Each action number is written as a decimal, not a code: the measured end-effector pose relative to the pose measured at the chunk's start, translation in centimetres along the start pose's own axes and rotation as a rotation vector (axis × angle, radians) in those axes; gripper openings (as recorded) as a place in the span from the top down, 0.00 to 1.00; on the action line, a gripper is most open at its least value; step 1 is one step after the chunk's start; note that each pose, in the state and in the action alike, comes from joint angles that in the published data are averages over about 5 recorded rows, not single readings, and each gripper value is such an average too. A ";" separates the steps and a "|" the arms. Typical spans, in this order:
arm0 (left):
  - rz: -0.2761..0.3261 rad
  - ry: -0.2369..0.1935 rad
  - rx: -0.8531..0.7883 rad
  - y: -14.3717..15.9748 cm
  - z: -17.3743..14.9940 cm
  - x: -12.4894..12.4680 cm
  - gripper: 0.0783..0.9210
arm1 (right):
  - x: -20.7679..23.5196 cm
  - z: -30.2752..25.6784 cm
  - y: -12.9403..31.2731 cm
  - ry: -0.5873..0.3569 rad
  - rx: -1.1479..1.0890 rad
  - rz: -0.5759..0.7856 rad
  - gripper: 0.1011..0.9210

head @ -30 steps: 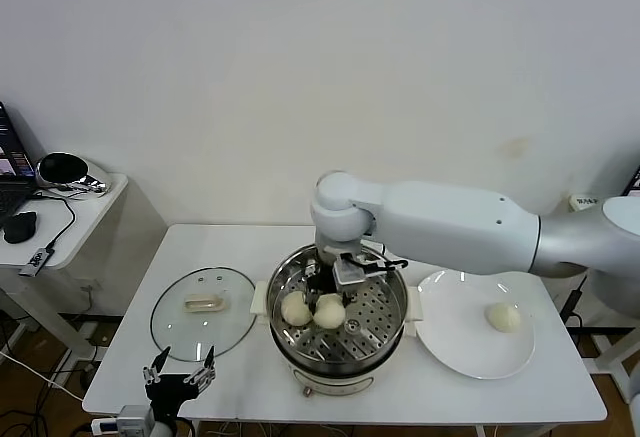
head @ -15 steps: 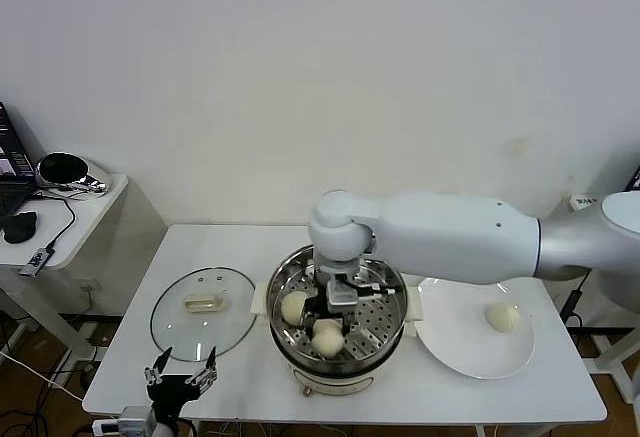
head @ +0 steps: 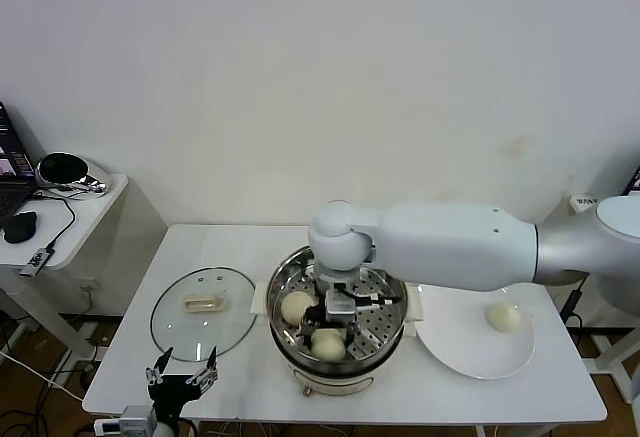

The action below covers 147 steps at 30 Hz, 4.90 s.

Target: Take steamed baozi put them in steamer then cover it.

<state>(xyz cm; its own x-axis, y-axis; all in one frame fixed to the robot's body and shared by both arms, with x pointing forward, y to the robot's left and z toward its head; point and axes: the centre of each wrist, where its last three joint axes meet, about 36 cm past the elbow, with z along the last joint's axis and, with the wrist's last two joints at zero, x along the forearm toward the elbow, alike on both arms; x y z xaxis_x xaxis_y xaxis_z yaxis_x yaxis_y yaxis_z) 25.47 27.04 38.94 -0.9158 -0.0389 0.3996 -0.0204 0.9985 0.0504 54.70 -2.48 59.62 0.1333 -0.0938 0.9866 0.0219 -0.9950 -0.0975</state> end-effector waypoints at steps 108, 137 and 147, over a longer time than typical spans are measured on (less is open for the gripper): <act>0.029 0.051 -0.022 -0.3 1.5 -0.2 0.12 | -8.9 6.5 43.0 0.341 -1.667 0.127 0.33; 0.032 0.011 -0.056 -0.5 0.7 -1.7 0.12 | 8.2 3.9 31.5 0.235 -1.522 0.296 0.42; 0.034 -0.023 -0.054 -0.4 0.0 -2.1 0.12 | 12.1 3.2 21.5 0.135 -1.456 0.275 0.42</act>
<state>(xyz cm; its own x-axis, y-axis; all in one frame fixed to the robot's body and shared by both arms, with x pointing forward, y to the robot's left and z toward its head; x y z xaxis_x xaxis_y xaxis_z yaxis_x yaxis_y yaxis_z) 27.37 26.76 38.12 -0.9246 -0.0038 0.3808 0.0317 0.9957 0.0869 59.98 -24.85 69.00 -0.1234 -0.2013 0.9717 -0.9844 -0.0986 -0.1454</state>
